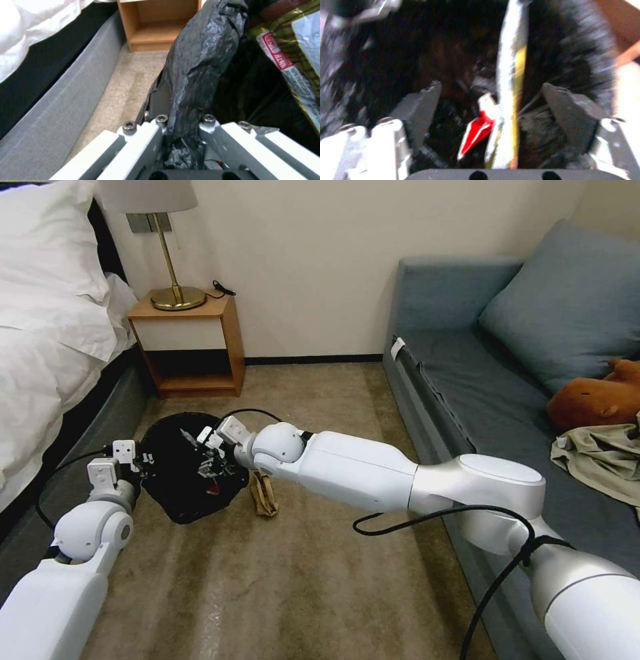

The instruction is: Pick up the trash bin, then pick up the garbage on the floor and place it into the trash bin.

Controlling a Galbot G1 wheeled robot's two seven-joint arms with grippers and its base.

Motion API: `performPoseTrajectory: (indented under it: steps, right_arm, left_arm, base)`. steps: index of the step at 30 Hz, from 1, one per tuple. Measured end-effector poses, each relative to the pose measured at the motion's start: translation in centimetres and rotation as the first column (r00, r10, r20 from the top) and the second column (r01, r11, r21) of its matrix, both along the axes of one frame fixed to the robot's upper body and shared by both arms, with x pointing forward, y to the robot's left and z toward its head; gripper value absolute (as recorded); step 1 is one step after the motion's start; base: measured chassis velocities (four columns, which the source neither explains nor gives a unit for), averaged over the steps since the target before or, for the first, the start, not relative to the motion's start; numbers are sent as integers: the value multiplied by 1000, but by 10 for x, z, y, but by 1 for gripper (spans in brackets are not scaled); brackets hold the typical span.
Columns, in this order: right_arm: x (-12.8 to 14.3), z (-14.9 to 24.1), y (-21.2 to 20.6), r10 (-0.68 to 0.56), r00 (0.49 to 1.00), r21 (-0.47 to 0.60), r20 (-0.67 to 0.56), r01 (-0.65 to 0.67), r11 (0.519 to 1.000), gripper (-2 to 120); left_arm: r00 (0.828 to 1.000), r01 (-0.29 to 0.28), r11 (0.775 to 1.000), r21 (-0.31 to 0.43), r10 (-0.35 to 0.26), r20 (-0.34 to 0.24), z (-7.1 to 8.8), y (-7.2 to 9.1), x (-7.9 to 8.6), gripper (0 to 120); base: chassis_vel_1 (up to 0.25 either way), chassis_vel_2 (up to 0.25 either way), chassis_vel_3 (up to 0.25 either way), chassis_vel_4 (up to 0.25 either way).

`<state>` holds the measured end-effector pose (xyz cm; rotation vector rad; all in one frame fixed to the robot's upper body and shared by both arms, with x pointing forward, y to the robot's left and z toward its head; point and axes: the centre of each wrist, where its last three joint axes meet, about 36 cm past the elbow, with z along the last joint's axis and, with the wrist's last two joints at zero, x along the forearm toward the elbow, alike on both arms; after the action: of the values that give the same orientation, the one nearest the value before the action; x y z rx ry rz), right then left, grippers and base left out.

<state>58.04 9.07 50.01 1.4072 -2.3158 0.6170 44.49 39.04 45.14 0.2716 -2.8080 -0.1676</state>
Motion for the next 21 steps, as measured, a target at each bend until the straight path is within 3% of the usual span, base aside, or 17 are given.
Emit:
performPoseTrajectory:
  steps: [2,5,16,21]
  right_arm:
    - [6,15,-3,-44,999,46,14,44,998,93]
    - [8,22,-4,-64,998,70,15,63,996,99]
    - [12,25,-11,-125,992,100,11,123,987,100]
    - [30,27,-21,-212,977,130,4,209,969,100]
  left_arm:
    - [1000,-5,1000,-15,5,-7,-1,0,1,2]
    - [1000,-7,1000,-21,7,-9,-1,0,1,2]
    - [999,-39,997,-64,38,-15,4,18,4,2]
    - [997,-75,991,-109,73,-27,2,29,7,2]
  base:
    - [0,0,0,0]
    - [0,0,0,0]
    - [0,0,0,0]
    - [0,0,0,0]
